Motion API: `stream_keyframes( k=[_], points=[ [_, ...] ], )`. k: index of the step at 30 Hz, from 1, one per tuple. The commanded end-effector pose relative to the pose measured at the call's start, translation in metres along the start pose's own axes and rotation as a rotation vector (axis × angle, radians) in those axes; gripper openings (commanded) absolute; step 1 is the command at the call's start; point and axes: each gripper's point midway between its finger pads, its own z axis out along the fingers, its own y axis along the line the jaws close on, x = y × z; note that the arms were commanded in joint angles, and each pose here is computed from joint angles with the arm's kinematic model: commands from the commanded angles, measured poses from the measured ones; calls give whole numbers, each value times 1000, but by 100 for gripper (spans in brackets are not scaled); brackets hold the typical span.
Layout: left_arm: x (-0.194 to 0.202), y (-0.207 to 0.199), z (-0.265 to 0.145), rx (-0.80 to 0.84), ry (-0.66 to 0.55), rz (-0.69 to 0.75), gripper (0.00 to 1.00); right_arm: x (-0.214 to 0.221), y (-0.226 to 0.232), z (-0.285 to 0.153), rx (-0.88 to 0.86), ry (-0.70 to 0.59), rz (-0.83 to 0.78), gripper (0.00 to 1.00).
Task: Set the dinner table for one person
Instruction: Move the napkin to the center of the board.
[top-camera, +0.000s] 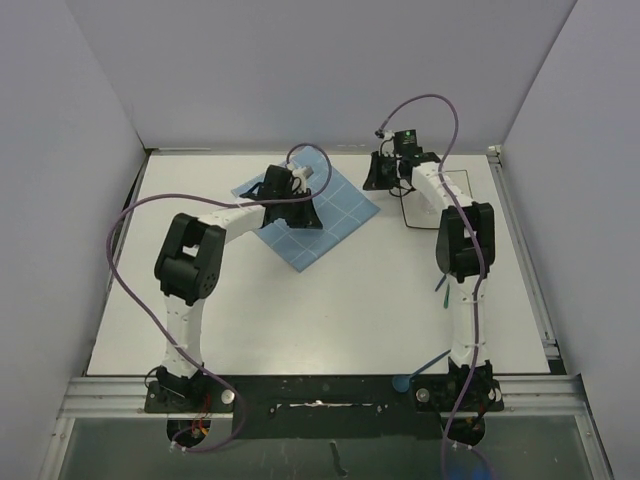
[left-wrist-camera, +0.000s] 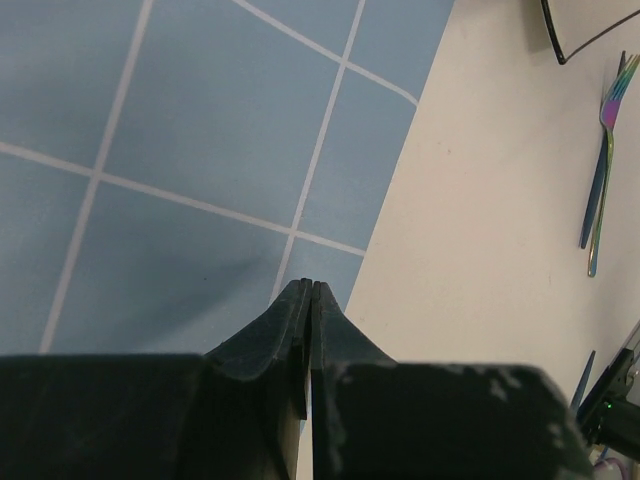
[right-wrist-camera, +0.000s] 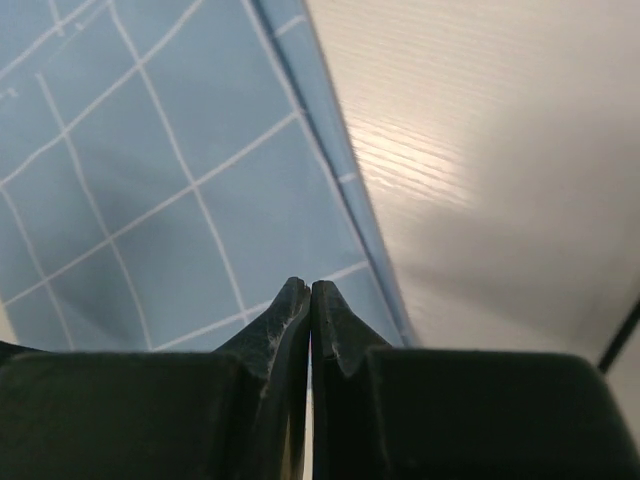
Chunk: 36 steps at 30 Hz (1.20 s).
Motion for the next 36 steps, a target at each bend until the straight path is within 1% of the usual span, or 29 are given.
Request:
stream_keyframes(
  k=[1, 11, 19, 26, 30, 36],
  points=[
    [-7, -11, 15, 34, -5, -2, 0, 33, -48, 1, 156, 100, -10, 0],
    [17, -10, 28, 26, 49, -16, 0, 105, -56, 20, 156, 222, 48, 0],
    [44, -12, 30, 29, 86, -42, 0, 160, -23, 9, 165, 311, 44, 0],
    [76, 3, 23, -28, 112, -124, 0, 191, 20, -34, 257, 364, -33, 0],
    [95, 4, 12, -47, 129, -151, 0, 208, 32, -73, 338, 389, -40, 0],
    [124, 0, -14, -68, 158, -175, 0, 229, 54, -134, 360, 390, -43, 0]
  ],
)
